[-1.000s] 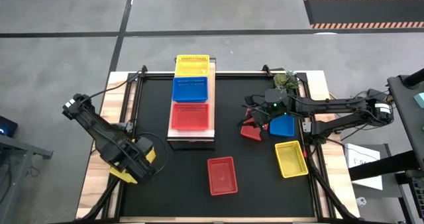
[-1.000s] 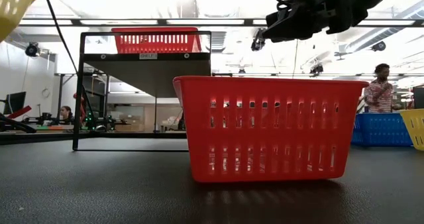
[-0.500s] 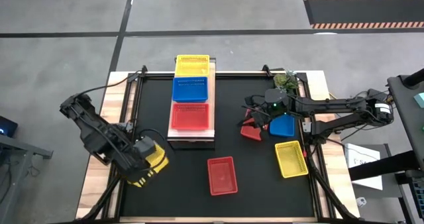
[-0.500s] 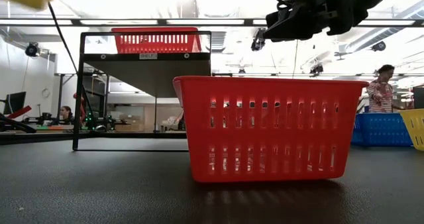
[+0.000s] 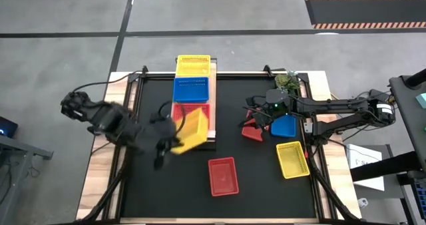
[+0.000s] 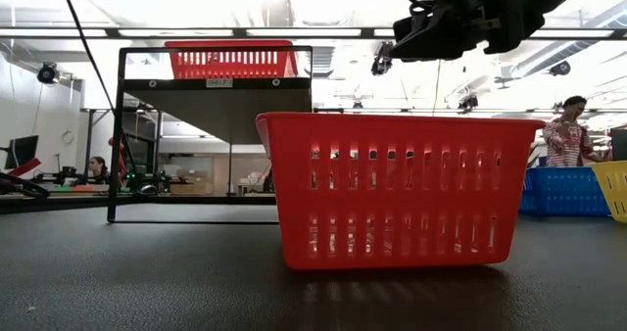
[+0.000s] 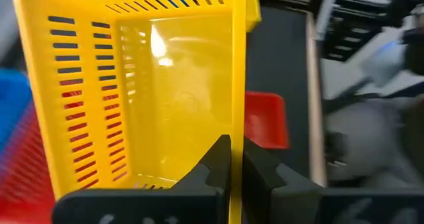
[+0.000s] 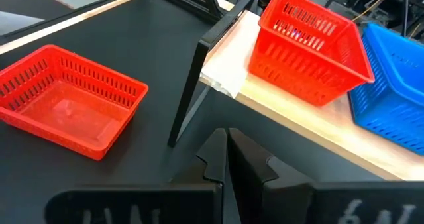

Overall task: Stack baskets on shelf by color
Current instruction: Stack the left yellow bin on top of the yellow bin on the shelf, then stack the top red bin on top of the red bin on the shelf

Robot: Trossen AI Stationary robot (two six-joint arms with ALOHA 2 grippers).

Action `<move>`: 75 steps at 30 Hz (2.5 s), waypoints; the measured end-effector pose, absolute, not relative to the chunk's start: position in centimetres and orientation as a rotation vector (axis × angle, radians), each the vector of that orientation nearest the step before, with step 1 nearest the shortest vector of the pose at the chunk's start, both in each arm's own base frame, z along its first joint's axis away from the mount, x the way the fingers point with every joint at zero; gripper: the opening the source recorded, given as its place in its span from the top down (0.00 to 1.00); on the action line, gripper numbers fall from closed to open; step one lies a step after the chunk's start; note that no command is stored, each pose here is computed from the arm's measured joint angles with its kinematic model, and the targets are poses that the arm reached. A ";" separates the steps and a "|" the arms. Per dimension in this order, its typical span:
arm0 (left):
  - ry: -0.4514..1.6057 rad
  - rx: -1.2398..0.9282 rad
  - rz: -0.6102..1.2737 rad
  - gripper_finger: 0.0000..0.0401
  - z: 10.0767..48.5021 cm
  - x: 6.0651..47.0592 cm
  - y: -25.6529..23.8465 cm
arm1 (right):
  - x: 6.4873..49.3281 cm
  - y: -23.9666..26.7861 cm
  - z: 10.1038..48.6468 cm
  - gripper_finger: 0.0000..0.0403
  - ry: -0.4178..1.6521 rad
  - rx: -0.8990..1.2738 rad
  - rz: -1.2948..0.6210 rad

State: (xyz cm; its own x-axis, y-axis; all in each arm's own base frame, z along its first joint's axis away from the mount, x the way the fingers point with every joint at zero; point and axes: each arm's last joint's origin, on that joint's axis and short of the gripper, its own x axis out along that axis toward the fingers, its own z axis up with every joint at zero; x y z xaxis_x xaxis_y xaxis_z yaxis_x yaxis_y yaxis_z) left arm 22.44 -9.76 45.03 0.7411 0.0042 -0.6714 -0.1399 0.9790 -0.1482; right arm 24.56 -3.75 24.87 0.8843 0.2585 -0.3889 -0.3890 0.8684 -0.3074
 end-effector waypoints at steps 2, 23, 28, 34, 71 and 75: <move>0.725 -0.104 0.096 1.00 45.3 23.0 -8.2 | 24.5 -3.7 24.8 0.98 0.353 -0.387 0.347; 1.173 0.348 0.334 1.00 40.2 27.8 14.5 | 22.0 -4.8 26.0 0.98 0.402 -0.370 0.282; 1.256 0.368 0.299 1.00 38.7 28.9 16.9 | 21.7 -4.7 26.1 0.98 0.409 -0.367 0.284; 1.304 0.362 0.277 1.00 37.4 29.8 17.6 | 21.7 -4.8 26.0 0.98 0.421 -0.368 0.271; 1.170 0.309 0.347 0.71 40.8 28.1 13.6 | 21.5 -4.7 25.5 0.98 0.464 -0.266 0.258; 0.988 0.272 0.315 0.71 42.5 27.9 9.4 | 21.5 -4.7 25.3 0.98 0.464 -0.246 0.252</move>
State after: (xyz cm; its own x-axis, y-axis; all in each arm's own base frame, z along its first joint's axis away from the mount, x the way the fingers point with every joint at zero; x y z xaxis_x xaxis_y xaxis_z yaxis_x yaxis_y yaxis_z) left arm 27.87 9.42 42.50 0.5115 0.3803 -0.7706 -0.1361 0.9213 0.3643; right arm 21.53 -4.72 25.31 0.8642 0.1828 -0.4687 -0.2939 0.9396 -0.1754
